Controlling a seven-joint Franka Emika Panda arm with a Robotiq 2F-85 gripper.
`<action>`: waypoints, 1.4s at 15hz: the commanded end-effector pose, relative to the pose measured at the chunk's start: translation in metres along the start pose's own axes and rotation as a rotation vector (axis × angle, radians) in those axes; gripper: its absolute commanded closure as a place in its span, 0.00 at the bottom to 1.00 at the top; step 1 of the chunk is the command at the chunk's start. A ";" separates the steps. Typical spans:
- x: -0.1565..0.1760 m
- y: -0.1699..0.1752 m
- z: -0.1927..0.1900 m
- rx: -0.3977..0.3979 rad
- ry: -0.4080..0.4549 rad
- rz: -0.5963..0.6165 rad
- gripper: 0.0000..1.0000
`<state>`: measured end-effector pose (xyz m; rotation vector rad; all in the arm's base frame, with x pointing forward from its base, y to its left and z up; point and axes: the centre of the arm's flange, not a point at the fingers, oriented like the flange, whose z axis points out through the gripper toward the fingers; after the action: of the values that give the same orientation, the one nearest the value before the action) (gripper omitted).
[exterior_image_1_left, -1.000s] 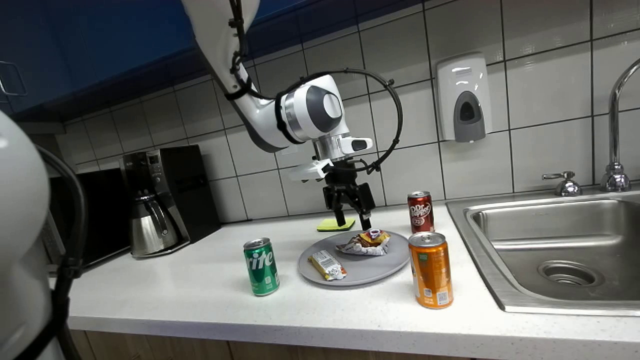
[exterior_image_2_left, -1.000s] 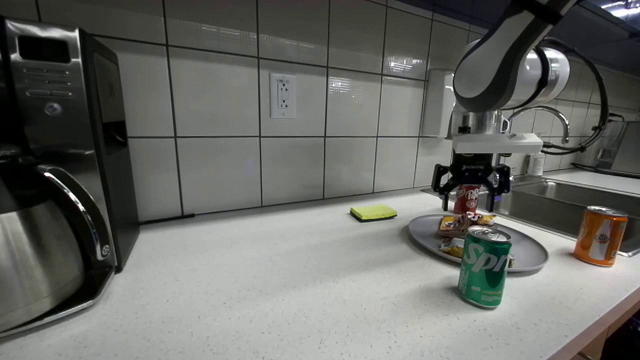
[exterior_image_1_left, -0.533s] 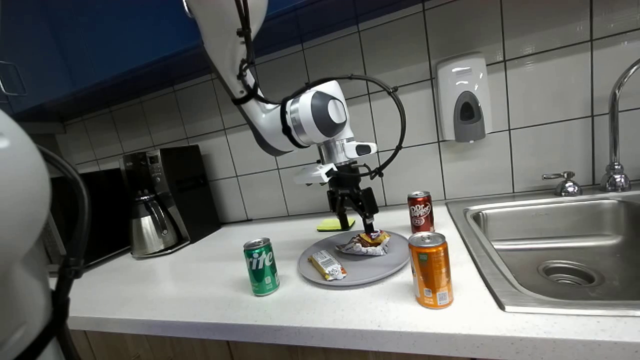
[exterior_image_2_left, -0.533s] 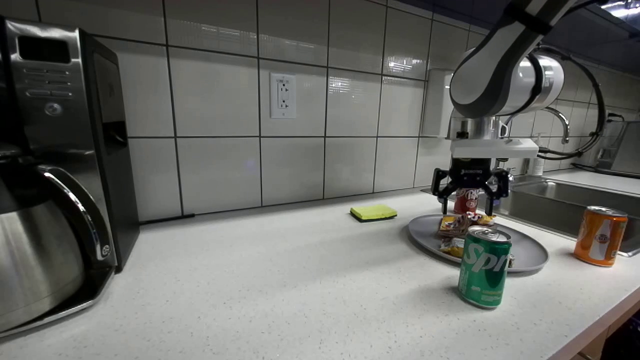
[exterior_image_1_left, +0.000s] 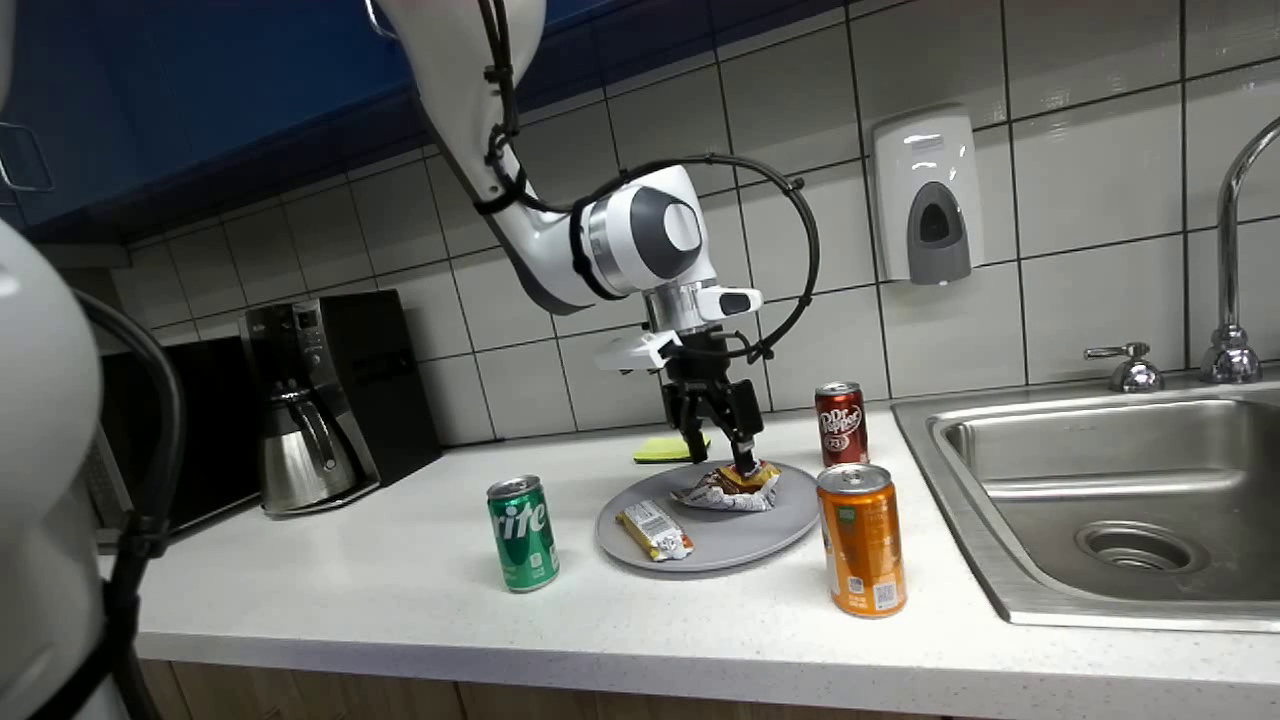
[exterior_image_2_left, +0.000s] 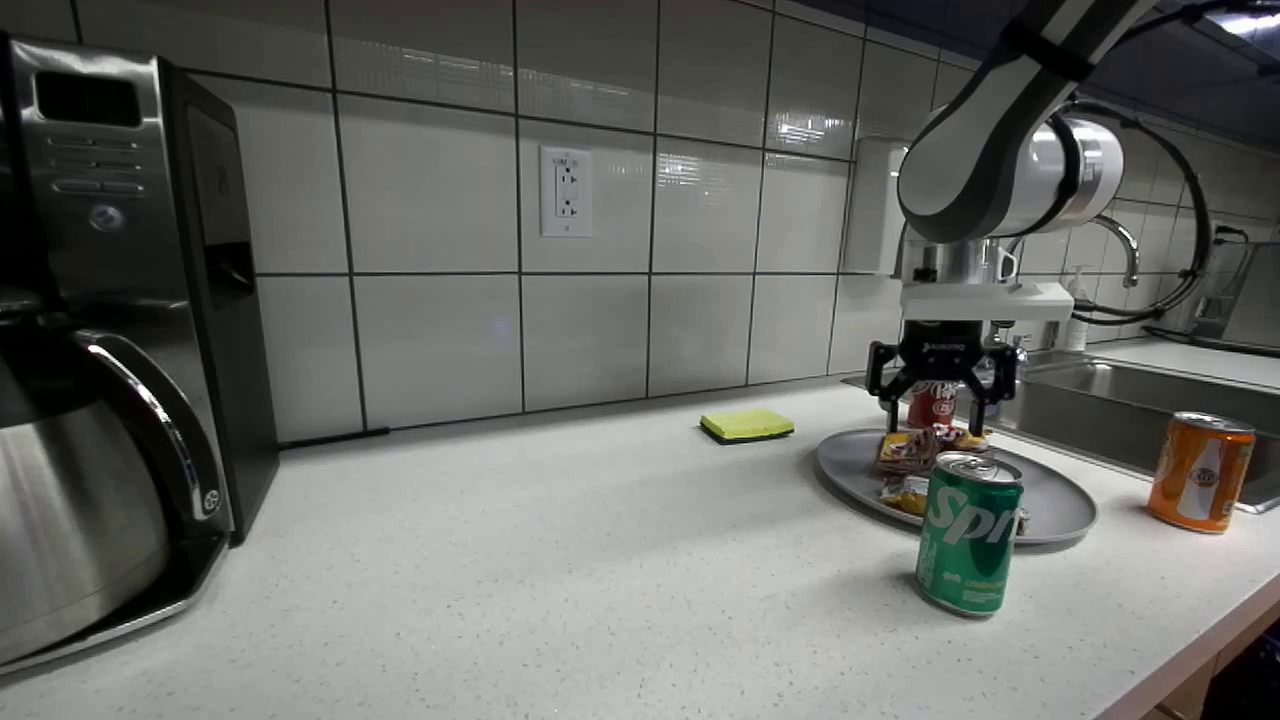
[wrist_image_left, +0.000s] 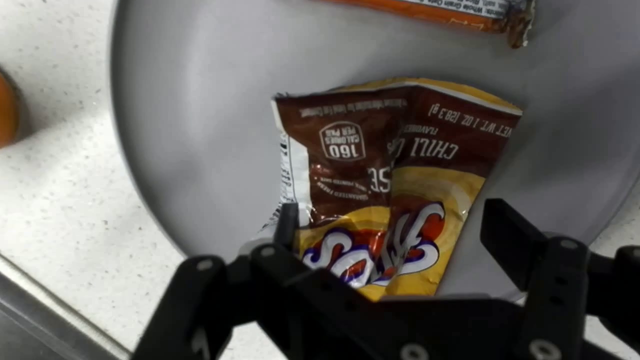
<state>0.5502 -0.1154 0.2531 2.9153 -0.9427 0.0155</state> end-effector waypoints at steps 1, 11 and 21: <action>0.007 -0.006 -0.001 0.002 -0.002 0.027 0.33; 0.005 -0.004 -0.004 -0.002 0.003 0.028 1.00; -0.013 -0.019 -0.038 0.013 0.070 0.030 1.00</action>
<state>0.5581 -0.1035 0.2679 2.9065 -0.9630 0.0662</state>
